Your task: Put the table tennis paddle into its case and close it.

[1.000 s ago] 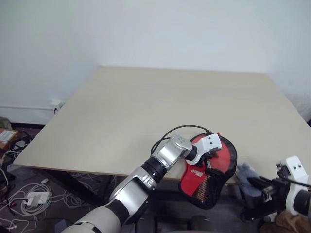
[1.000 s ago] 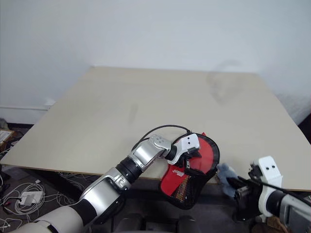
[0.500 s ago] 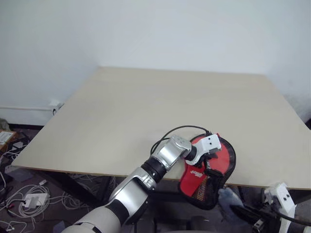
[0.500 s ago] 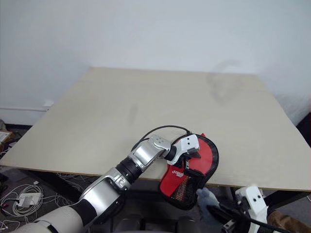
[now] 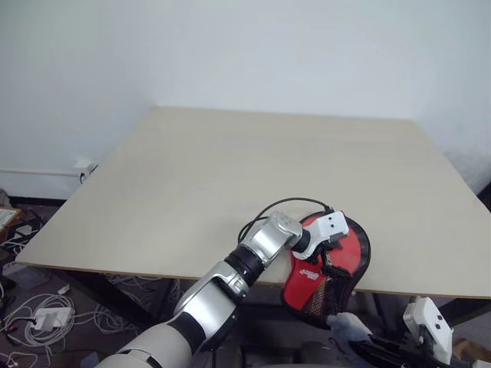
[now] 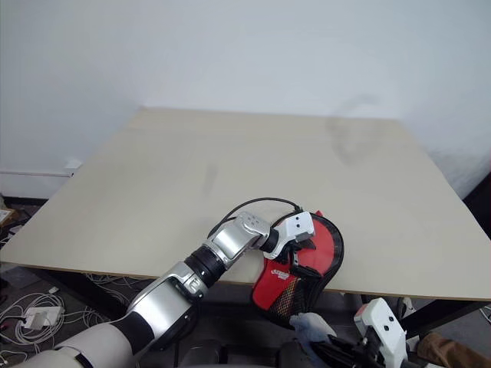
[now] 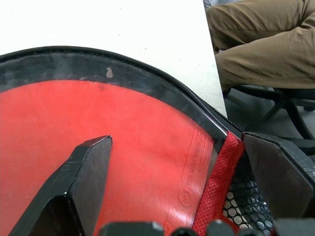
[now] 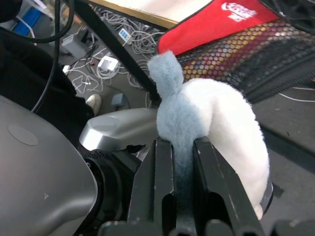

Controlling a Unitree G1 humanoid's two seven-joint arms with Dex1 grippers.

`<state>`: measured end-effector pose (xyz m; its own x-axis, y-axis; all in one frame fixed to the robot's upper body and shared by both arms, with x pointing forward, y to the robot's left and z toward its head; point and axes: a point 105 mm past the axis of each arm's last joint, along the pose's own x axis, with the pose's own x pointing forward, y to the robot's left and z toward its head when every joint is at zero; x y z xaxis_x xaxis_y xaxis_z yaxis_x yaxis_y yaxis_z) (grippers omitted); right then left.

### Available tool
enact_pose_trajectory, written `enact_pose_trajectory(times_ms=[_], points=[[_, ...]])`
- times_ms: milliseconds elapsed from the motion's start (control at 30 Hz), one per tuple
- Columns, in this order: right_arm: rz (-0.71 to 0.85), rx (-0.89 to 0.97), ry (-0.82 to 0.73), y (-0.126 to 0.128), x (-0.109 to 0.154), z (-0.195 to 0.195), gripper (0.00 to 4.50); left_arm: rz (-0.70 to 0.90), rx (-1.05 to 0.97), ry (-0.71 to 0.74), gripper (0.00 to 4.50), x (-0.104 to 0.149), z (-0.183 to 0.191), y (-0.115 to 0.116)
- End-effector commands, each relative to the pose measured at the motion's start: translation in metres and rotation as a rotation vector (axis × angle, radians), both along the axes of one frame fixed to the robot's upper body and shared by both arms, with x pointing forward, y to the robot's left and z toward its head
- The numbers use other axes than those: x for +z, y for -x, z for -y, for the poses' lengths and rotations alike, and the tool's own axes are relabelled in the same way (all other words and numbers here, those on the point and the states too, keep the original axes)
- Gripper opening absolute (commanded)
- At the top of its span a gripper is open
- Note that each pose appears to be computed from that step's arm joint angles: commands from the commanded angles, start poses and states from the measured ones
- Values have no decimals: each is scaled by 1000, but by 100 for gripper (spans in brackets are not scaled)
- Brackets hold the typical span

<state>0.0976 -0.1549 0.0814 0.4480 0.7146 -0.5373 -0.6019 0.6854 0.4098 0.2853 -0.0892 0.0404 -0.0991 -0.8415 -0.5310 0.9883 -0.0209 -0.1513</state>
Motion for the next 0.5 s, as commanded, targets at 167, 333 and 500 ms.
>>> enact_pose_trajectory(times_ms=[167, 333, 500], points=[[41, -17, -37, -15, 7, 2, 317, -96, 90, -188, 450, -48, -32, 0], [108, -76, 29, -40, 9, 22, 449, -96, 102, -183, 450, -46, -33, -4], [241, -168, 106, -74, 25, 42, 449, -85, 121, -150, 450, -42, -31, -9]])
